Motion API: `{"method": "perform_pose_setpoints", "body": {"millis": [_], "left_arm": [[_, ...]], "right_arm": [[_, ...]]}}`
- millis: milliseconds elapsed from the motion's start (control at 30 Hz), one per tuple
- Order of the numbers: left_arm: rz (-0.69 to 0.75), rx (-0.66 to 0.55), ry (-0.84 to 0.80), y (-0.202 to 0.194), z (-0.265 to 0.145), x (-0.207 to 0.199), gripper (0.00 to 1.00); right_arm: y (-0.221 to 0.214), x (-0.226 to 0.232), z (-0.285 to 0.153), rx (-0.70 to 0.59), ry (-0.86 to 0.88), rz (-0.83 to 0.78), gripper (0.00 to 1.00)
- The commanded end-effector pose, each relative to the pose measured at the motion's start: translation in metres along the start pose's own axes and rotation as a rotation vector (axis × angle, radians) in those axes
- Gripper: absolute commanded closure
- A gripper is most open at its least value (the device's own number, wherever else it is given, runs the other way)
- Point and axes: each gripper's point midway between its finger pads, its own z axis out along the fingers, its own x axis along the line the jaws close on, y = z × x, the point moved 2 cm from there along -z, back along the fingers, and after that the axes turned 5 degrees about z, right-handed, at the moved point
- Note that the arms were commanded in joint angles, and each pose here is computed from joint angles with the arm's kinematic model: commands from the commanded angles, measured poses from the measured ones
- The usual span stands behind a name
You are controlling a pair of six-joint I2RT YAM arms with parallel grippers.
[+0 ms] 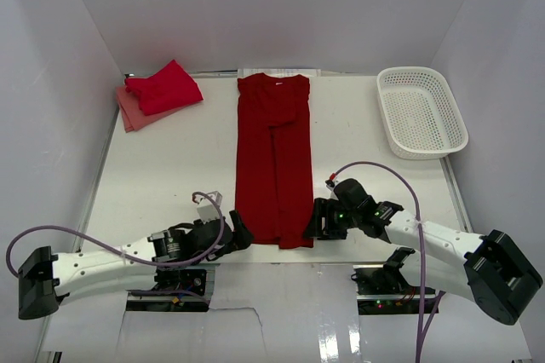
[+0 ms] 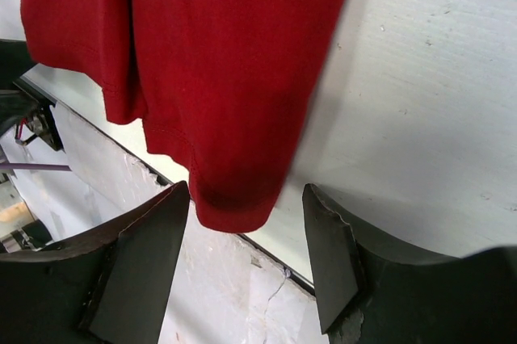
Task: Fold and stack the t-shirts
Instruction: Grab the bottom of the folded rectangular tshirt with both arms
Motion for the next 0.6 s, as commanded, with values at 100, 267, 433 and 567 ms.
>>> {"method": "perform_pose_setpoints", "body": {"millis": [100, 267, 433, 567], "left_arm": [[-0.095, -0.054, -0.018, 0.005, -0.014, 0.019, 0.02], [-0.12, -0.057, 0.07, 0.002, -0.006, 0.03, 0.02], [-0.075, -0.03, 0.152, -0.004, 0.005, 0.033, 0.04], [-0.077, -0.028, 0.117, -0.005, 0.007, 0.032, 0.14]], "right_arm": [[0.01, 0.012, -0.003, -0.023, 0.024, -0.034, 0.35], [0.009, 0.011, -0.002, -0.019, 0.027, -0.032, 0.36], [0.006, 0.007, 0.003, -0.006, 0.023, -0.027, 0.38], [0.001, 0.003, 0.007, 0.013, 0.027, -0.013, 0.42]]}}
